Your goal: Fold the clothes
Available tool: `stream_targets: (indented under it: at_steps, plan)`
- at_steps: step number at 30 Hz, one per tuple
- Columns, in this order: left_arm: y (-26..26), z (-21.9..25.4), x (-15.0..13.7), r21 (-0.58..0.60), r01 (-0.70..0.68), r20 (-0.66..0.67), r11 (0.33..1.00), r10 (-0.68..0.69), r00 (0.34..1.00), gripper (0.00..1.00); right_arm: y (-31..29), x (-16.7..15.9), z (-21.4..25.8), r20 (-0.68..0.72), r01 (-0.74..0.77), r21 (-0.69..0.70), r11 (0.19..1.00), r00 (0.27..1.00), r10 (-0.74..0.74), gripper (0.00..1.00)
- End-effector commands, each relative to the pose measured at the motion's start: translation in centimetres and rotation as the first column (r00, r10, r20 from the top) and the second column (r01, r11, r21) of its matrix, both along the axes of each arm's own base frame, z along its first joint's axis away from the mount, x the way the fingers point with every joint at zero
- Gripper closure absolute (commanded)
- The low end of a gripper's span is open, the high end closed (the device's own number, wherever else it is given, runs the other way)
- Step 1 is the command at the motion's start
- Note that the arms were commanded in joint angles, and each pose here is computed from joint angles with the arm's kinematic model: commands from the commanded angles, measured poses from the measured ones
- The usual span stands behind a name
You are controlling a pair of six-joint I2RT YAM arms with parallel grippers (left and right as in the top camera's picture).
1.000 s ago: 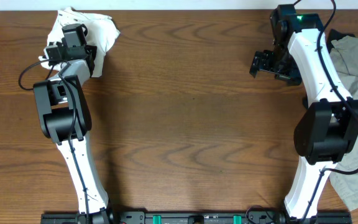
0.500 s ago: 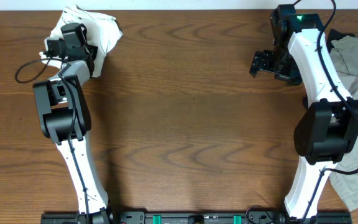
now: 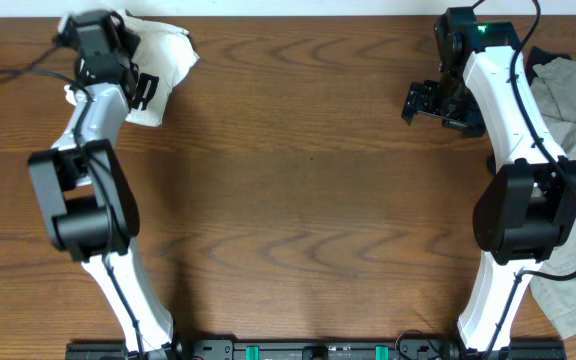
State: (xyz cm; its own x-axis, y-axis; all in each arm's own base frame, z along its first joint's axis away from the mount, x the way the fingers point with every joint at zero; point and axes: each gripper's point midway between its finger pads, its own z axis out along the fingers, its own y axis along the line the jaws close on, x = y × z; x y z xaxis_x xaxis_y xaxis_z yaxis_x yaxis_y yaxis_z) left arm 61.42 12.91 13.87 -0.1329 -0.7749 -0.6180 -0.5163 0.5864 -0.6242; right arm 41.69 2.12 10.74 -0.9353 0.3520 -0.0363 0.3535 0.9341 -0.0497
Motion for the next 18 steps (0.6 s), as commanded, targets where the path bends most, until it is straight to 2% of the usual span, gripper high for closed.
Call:
stream_targets:
  at_steps: [1, 6, 11, 18]
  plan:
    - [-2.6, 0.4, -0.3, 0.181, 0.255, -0.095, 0.950, -0.241, 0.966, 0.94, -0.4, 0.3, 0.7, 0.022, 0.002, -0.009, 1.000, 1.000, -0.002, 0.01]
    - [-4.0, -3.4, -2.0, 0.300, 0.459, -0.322, 0.836, -0.364, 0.874, 0.94, -0.3, 0.3, 0.7, 0.022, 0.001, -0.010, 1.000, 1.000, -0.001, 0.01]
    - [-5.4, -5.5, -3.0, 0.379, 0.639, -0.483, 0.669, -0.446, 0.754, 0.94, -0.3, 0.3, 0.7, 0.022, 0.001, -0.009, 1.000, 1.000, -0.001, 0.01]
    - [-5.0, -8.2, -3.0, 0.383, 0.662, -0.536, 0.645, -0.428, 0.728, 0.94, -0.3, 0.3, 0.7, 0.022, 0.000, -0.010, 1.000, 1.000, 0.000, 0.01]
